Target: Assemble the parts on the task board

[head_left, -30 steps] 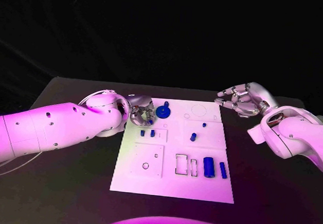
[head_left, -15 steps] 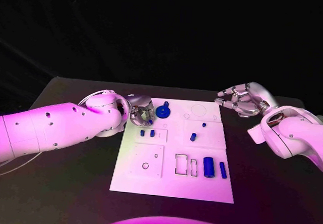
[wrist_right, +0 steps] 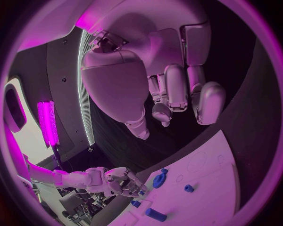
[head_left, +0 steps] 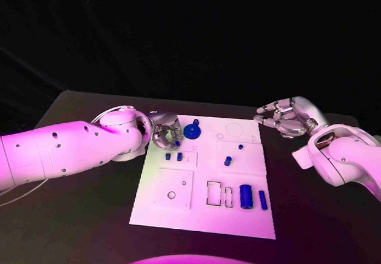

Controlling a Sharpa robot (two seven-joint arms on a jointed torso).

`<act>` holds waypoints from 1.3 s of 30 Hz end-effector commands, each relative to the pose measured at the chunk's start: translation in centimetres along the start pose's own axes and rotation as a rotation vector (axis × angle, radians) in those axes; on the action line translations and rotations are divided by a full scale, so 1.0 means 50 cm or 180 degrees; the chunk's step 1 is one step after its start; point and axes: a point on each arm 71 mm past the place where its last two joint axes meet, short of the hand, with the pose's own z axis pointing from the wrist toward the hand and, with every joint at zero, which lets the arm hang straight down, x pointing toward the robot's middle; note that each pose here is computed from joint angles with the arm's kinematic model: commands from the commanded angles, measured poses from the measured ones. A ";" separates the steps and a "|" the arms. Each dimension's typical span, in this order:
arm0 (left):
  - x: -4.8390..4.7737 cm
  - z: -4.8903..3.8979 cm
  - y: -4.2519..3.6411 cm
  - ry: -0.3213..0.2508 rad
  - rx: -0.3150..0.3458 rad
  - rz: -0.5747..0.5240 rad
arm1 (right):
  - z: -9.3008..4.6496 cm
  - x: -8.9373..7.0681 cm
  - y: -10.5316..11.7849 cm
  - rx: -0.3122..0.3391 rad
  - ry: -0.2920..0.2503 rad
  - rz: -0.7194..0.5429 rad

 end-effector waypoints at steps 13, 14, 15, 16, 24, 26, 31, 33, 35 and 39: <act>-0.010 -0.020 0.029 -0.0097 -0.0029 -0.0108 | 0.002 0.009 -0.005 0.0024 0.0210 -0.0264; -0.013 -0.024 0.035 -0.0104 -0.0019 -0.0145 | 0.002 0.012 -0.004 0.0012 0.0261 -0.0357; -0.014 -0.027 0.038 -0.0105 -0.0016 -0.0166 | 0.002 0.013 -0.004 0.0007 0.0285 -0.0404; -0.017 -0.031 0.044 -0.0109 -0.0014 -0.0215 | 0.002 0.016 -0.003 -0.0002 0.0327 -0.0489; -0.063 -0.062 0.101 -0.0304 -0.0058 -0.1521 | 0.003 0.046 0.006 -0.0084 0.0591 -0.1307; -0.072 -0.068 0.111 -0.0403 -0.0049 -0.1974 | 0.005 0.055 0.010 -0.0091 0.0645 -0.1543; -0.079 -0.086 0.120 -0.0496 0.0032 -0.3317 | 0.012 0.078 0.024 -0.0155 0.0735 -0.2181; -0.079 -0.092 0.118 -0.0499 0.0087 -0.3591 | 0.015 0.085 0.027 -0.0171 0.0752 -0.2324; -0.079 -0.097 0.113 -0.0495 0.0164 -0.3846 | 0.017 0.093 0.031 -0.0190 0.0773 -0.2466; -0.078 -0.106 0.103 -0.0480 0.0272 -0.4076 | 0.020 0.109 0.036 -0.0227 0.0810 -0.2631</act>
